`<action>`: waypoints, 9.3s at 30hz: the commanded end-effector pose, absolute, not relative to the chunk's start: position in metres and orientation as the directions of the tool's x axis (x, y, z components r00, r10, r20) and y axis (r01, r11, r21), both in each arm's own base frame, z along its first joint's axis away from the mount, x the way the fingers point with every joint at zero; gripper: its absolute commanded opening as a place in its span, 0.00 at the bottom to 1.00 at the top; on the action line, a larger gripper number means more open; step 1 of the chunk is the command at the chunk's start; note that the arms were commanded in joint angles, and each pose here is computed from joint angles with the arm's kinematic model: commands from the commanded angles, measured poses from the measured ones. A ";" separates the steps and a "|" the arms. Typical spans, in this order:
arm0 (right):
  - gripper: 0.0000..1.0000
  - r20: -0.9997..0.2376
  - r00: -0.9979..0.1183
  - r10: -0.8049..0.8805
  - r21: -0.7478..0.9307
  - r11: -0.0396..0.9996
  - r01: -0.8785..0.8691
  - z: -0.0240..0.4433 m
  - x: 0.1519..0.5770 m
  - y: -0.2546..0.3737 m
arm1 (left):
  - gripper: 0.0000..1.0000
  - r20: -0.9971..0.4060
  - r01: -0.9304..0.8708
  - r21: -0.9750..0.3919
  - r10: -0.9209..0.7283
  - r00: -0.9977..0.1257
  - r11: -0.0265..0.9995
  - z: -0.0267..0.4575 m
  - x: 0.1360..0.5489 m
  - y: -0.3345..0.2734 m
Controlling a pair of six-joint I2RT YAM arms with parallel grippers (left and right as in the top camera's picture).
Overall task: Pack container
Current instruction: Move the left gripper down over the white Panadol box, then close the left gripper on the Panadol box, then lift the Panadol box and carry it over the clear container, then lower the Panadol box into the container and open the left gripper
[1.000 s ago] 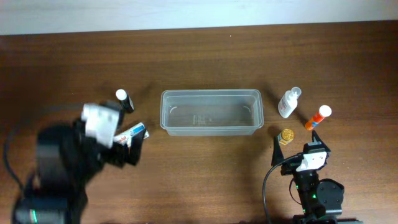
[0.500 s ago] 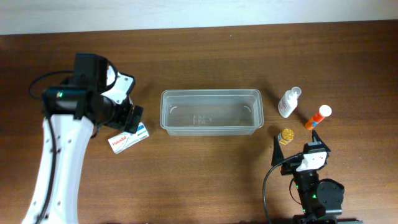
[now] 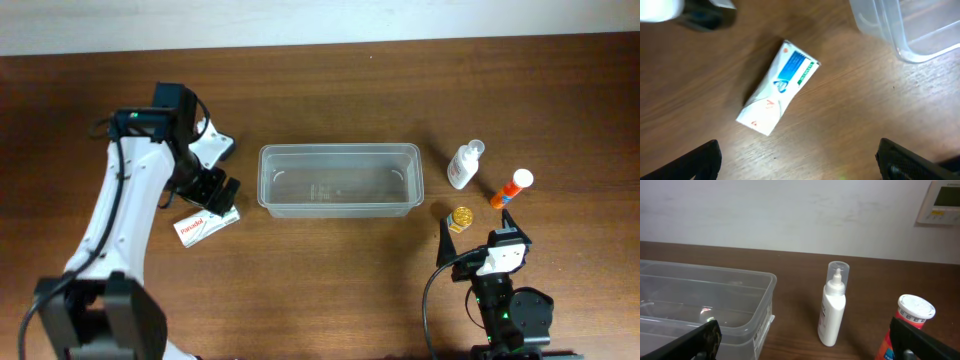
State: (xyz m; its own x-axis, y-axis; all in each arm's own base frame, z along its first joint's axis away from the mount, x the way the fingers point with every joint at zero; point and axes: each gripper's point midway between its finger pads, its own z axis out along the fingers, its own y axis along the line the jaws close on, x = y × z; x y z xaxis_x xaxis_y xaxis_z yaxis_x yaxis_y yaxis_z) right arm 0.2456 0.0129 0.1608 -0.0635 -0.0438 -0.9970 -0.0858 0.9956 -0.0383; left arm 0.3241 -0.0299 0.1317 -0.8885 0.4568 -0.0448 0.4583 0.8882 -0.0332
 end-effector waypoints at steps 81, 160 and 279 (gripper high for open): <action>0.98 -0.997 -0.065 -0.042 -0.037 0.997 -0.069 0.158 0.246 0.009 | 0.56 -0.057 0.667 0.025 0.667 -0.743 0.745 0.004 0.324 0.010; 0.98 -0.997 -0.065 -0.042 -0.037 0.997 -0.069 0.158 0.246 0.009 | 0.34 -0.362 0.862 0.337 0.897 -0.252 0.378 0.195 0.418 -0.190; 0.98 -0.997 -0.065 -0.042 -0.037 0.997 -0.069 0.158 0.246 0.009 | 0.01 -0.256 0.867 -0.090 0.830 -0.496 0.491 0.060 0.357 -0.208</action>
State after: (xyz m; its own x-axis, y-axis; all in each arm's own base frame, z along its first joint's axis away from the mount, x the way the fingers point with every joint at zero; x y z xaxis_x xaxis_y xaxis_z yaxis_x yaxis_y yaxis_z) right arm 0.2456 0.0129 0.1608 -0.0635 -0.0434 -0.9970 -0.0858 0.9956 -0.0379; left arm 0.3625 -0.2048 0.0668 -0.3517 0.8969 -0.2682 0.9329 0.3595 -0.0211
